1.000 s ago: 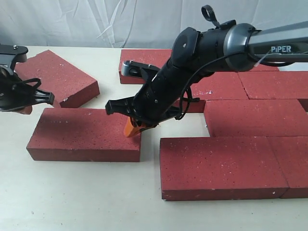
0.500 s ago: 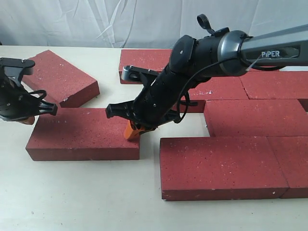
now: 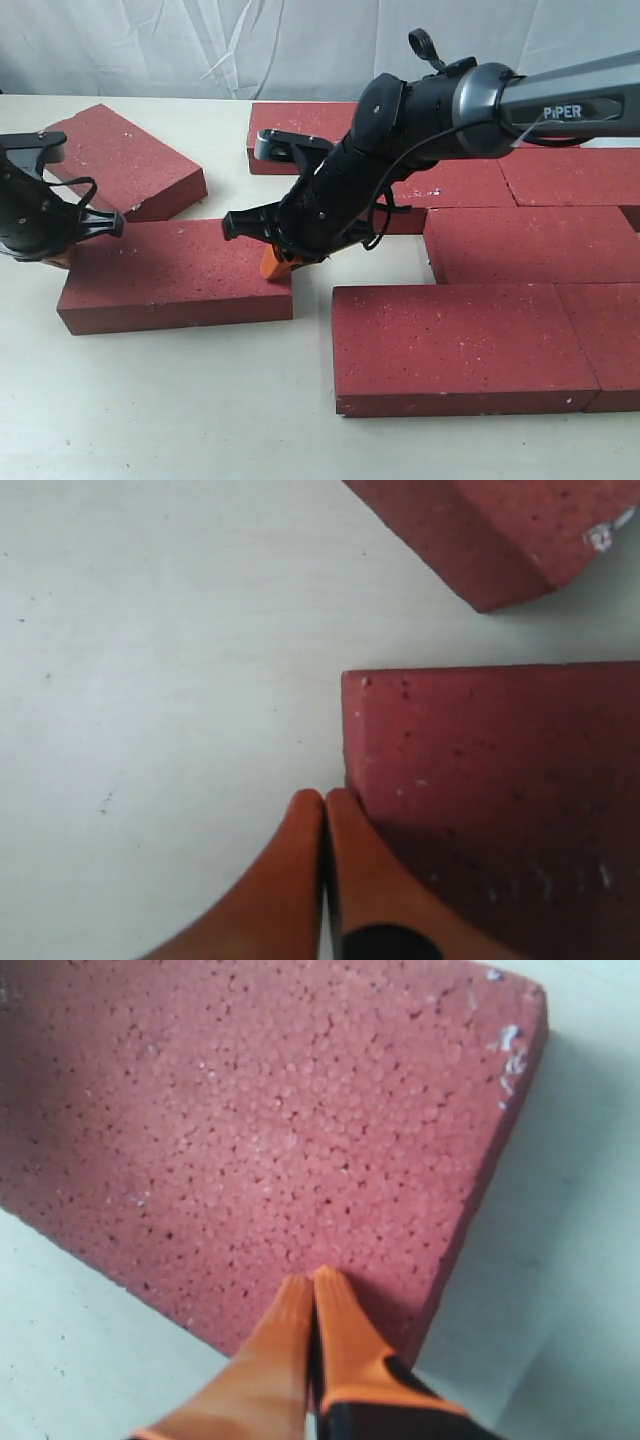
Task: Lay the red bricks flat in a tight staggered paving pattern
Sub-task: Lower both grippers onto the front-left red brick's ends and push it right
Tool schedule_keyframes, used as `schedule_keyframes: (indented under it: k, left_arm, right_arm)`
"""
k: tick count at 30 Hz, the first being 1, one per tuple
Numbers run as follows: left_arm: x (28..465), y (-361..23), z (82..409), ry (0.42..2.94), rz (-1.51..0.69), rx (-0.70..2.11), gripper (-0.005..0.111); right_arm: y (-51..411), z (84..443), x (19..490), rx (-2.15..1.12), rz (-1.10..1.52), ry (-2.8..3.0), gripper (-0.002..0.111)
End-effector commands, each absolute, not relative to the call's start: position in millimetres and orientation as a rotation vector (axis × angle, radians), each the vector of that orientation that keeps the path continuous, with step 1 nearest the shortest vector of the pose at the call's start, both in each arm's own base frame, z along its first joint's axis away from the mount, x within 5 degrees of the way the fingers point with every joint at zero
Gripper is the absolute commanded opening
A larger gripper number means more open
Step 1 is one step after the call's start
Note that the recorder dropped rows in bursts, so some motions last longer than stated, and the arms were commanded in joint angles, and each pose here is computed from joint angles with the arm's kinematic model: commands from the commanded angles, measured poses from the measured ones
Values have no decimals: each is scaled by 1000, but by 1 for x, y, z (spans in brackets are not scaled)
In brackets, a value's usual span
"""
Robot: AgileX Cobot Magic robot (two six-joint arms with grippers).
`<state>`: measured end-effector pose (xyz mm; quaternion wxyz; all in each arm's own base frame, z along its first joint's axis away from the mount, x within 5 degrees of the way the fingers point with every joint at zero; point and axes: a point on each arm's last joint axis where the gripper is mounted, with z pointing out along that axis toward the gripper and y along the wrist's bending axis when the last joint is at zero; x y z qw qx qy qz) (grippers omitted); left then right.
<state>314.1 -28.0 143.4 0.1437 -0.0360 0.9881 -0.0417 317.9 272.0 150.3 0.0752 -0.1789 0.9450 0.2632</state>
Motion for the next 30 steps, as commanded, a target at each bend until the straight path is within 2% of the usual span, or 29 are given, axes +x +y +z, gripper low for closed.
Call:
schedule_keyframes:
  k: [1, 14, 30]
  left_arm:
    - [315, -33, 132, 2881, -199, -121, 0]
    - [318, -45, 134, 2833, -385, -83, 0]
    - [319, -50, 136, 2809, -474, -140, 0]
  right_arm:
    - [270, 146, 319, -570, 746, 2832, -1]
    - [268, 146, 320, -578, 732, 2832, -1]
    - [259, 141, 321, -549, 573, 2884, -1]
